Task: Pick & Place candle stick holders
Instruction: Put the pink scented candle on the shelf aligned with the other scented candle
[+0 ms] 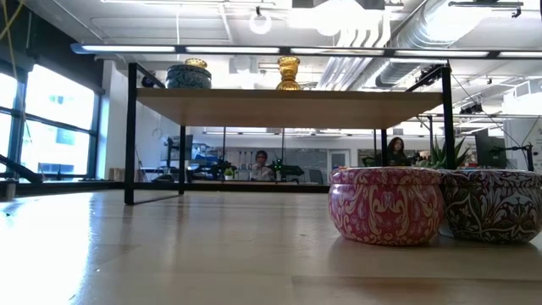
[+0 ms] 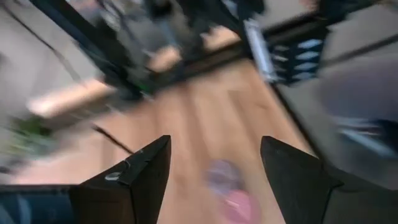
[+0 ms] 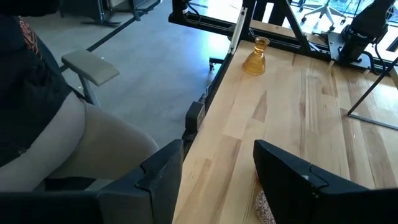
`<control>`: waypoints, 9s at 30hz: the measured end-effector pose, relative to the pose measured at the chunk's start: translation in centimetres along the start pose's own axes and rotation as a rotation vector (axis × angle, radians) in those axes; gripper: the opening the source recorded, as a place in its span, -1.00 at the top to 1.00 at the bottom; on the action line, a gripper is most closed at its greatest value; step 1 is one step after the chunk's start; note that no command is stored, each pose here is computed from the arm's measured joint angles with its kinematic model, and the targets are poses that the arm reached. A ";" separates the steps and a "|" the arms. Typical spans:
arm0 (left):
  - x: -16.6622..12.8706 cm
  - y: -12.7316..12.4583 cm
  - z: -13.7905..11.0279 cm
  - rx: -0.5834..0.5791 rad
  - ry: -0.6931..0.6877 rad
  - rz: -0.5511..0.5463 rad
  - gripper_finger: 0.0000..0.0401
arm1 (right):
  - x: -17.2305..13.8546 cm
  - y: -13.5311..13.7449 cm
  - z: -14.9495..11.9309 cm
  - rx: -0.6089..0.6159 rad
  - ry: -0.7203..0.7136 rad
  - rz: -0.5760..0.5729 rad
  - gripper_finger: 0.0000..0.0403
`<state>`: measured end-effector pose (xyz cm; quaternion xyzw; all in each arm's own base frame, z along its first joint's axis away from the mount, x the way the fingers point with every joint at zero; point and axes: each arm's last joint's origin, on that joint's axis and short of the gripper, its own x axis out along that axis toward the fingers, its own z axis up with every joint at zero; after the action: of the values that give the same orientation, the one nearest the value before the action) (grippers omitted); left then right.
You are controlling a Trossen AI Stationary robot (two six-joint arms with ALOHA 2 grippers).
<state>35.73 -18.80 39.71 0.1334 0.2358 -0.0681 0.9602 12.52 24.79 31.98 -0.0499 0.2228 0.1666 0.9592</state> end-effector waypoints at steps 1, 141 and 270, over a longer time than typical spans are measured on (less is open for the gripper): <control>0.0 0.0 -0.1 -0.029 0.020 -0.030 -0.21 | 0.0 0.0 0.0 0.006 0.000 -0.001 0.03; 6.2 -2.8 -3.5 -0.287 0.202 -0.130 -0.98 | 1.4 0.8 -1.3 0.028 0.064 -0.037 0.03; 18.0 -0.8 -11.2 -0.214 0.674 -0.206 -0.43 | 1.6 0.3 -1.4 0.062 0.060 -0.098 0.03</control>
<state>46.55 -17.59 21.44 0.0229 0.5569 -0.0917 0.8252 13.20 25.32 29.99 -0.0360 0.2537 0.1106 0.9603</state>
